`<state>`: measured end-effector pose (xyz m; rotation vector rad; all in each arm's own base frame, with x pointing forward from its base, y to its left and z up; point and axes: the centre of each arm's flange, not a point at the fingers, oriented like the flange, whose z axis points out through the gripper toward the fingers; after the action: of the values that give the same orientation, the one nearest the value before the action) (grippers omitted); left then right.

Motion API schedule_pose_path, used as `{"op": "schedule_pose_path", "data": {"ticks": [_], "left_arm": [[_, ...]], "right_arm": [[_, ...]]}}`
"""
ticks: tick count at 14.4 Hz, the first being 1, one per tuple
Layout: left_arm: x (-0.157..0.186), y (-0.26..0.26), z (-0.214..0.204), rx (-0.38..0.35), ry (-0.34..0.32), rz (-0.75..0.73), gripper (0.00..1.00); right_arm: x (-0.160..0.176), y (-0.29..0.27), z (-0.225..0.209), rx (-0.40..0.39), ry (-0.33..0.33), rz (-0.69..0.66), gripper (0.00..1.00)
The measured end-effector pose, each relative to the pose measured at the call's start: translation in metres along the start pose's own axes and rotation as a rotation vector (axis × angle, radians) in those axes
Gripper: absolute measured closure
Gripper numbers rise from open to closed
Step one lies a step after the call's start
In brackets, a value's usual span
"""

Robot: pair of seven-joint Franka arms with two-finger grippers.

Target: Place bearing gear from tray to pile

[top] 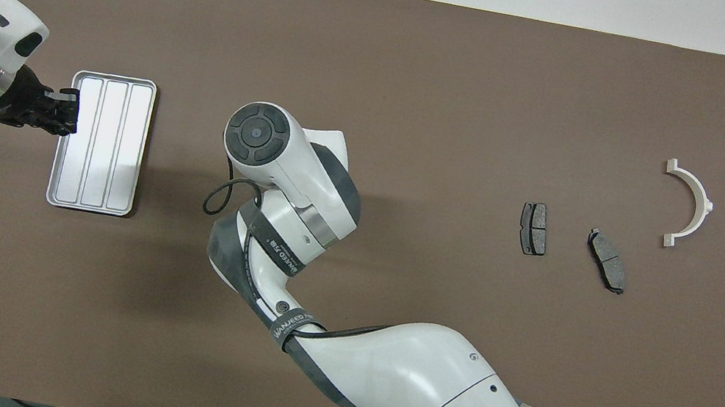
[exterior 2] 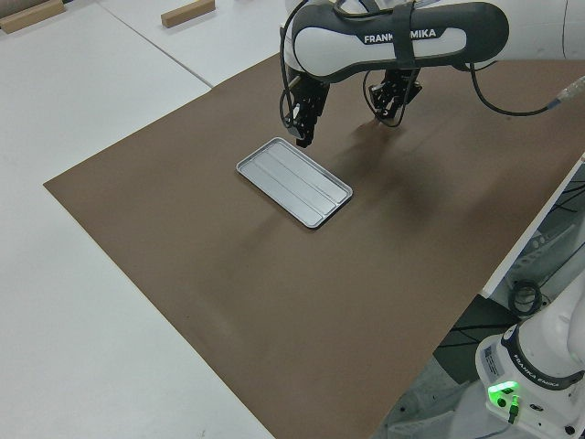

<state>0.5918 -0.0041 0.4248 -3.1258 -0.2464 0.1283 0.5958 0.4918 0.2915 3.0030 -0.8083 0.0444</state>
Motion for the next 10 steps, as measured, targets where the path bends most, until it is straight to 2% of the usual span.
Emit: {"op": "schedule_pose_path", "data": {"ticks": [4,10], "left_arm": [[-0.002,-0.001,0.002,0.002,-0.018,0.083,0.76],[-0.004,0.012,0.001,0.002,-0.022,0.149,0.76]], "right_arm": [[0.075,0.043,-0.049,-0.033,-0.012,-0.114,0.65],[0.183,0.148,-0.161,-0.045,-0.025,-0.432,0.65]]}}
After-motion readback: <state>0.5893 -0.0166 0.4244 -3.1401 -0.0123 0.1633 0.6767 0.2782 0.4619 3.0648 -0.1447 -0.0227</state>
